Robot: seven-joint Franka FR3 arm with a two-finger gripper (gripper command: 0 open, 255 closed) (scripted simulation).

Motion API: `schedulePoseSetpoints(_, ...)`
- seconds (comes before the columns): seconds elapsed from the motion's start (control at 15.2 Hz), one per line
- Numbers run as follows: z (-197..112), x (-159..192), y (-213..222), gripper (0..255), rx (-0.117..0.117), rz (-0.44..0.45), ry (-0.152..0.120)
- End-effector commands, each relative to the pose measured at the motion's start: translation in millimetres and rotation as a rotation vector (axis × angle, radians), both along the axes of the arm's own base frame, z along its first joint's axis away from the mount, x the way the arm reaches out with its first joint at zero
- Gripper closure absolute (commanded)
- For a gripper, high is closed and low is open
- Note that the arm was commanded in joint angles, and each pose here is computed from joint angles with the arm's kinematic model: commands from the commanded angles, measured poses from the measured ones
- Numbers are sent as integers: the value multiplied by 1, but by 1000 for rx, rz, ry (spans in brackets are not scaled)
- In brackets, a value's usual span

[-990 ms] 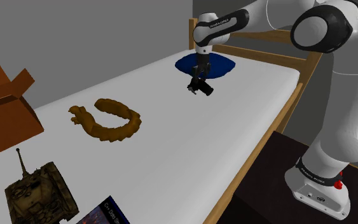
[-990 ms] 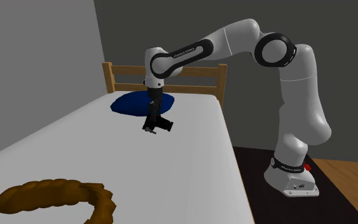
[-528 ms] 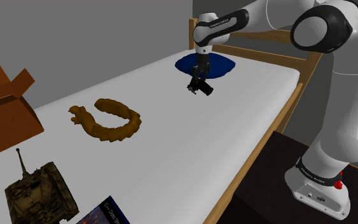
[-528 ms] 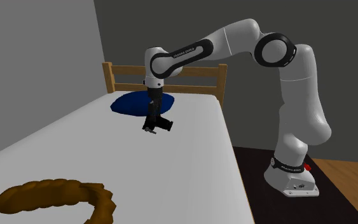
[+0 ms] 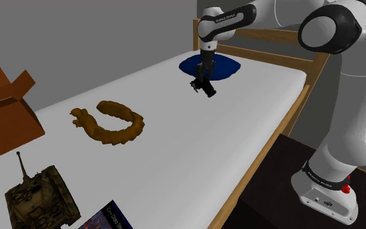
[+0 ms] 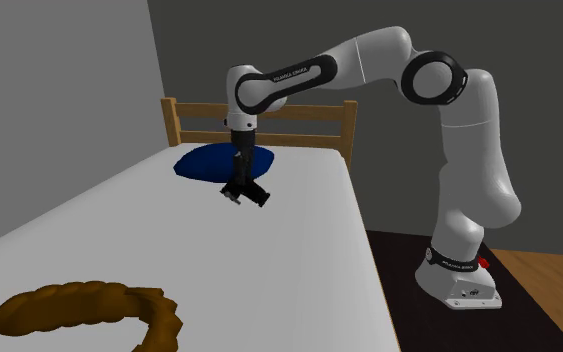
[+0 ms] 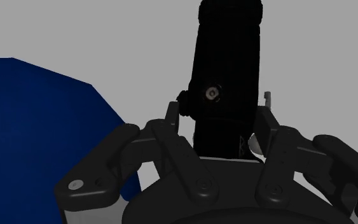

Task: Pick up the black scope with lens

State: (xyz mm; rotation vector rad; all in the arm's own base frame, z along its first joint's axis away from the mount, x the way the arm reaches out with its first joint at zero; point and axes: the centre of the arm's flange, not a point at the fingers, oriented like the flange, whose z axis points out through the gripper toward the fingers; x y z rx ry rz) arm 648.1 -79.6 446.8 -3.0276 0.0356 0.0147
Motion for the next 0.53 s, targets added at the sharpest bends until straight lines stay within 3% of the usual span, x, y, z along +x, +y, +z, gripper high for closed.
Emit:
schedulePoseSetpoints(0.0,11,-1,0,255,0,0,0)
schedulePoseSetpoints(0.46,48,-1,0,255,0,0,0)
